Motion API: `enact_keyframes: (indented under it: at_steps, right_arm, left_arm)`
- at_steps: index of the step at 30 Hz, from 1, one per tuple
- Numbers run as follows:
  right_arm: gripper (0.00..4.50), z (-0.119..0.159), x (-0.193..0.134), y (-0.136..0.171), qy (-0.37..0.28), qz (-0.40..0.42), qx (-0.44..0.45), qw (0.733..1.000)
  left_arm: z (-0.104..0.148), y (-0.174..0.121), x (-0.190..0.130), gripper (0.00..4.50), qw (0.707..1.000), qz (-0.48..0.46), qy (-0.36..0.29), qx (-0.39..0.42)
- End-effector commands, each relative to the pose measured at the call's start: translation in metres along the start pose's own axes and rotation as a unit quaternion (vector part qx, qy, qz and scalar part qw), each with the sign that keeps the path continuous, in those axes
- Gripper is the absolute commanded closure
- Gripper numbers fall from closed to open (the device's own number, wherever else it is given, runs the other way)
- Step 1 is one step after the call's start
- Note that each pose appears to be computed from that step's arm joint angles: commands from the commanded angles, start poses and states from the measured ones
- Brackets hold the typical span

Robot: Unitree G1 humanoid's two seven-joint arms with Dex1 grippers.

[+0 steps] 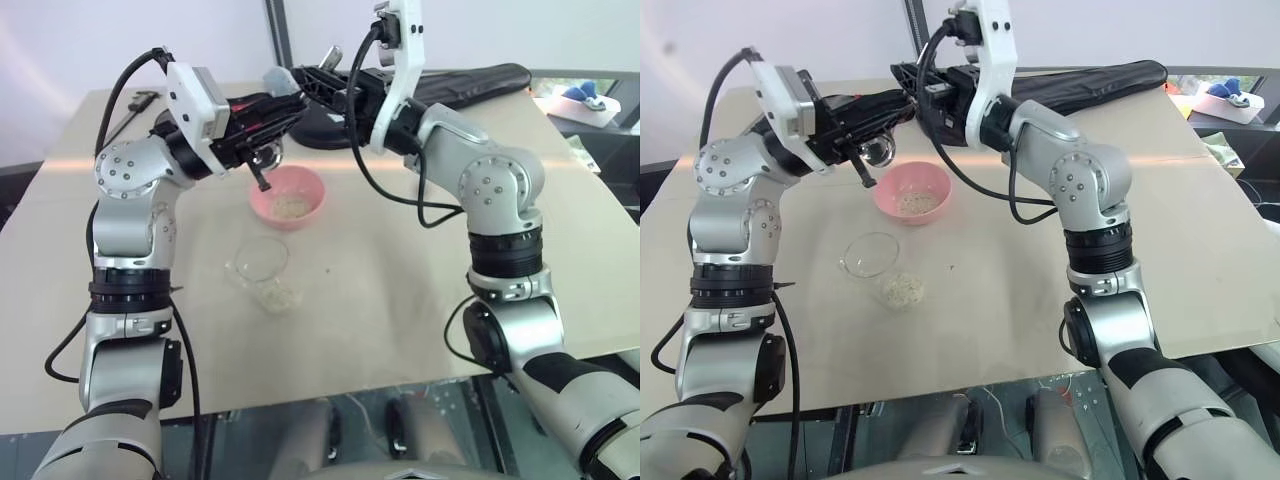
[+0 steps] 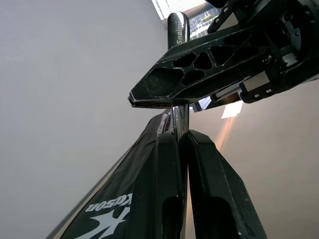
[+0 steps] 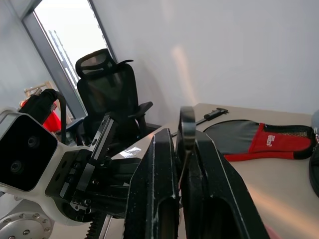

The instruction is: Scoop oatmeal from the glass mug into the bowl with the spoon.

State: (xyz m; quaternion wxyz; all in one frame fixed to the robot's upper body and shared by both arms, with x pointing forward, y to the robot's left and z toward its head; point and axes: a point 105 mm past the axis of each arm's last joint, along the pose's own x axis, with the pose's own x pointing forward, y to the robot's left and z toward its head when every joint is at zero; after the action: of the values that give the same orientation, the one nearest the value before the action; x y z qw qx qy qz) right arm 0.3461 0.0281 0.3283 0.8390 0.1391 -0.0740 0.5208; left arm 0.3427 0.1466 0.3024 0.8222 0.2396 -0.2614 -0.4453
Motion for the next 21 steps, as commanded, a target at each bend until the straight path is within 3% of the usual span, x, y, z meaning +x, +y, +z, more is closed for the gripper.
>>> enact_keyframes:
  at_steps: [1,7,10,13,21]
  right_arm:
    - [4.38,0.021,-0.003,0.005,-0.029,0.010,-0.010,0.999]
    - [4.50,0.046,-0.018,-0.016,-0.072,-0.030,0.011,0.997]
    - [4.50,0.052,-0.031,-0.030,-0.084,-0.057,0.013,0.995]
    - [4.50,0.052,-0.047,-0.044,-0.093,-0.087,0.015,0.992]
    - [4.50,0.037,-0.083,-0.080,-0.102,-0.160,0.027,0.981]
  left_arm:
    - [0.015,0.003,-0.003,4.50,1.000,-0.002,-0.022,-0.008]
    - [0.015,0.020,-0.029,2.34,0.994,0.063,-0.016,-0.090]
    - [0.011,0.021,-0.056,0.94,0.985,0.096,0.004,-0.141]
    - [0.007,0.016,-0.088,0.94,0.972,0.151,0.028,-0.180]
    - [-0.031,-0.037,-0.179,0.94,0.940,0.226,0.153,-0.204]
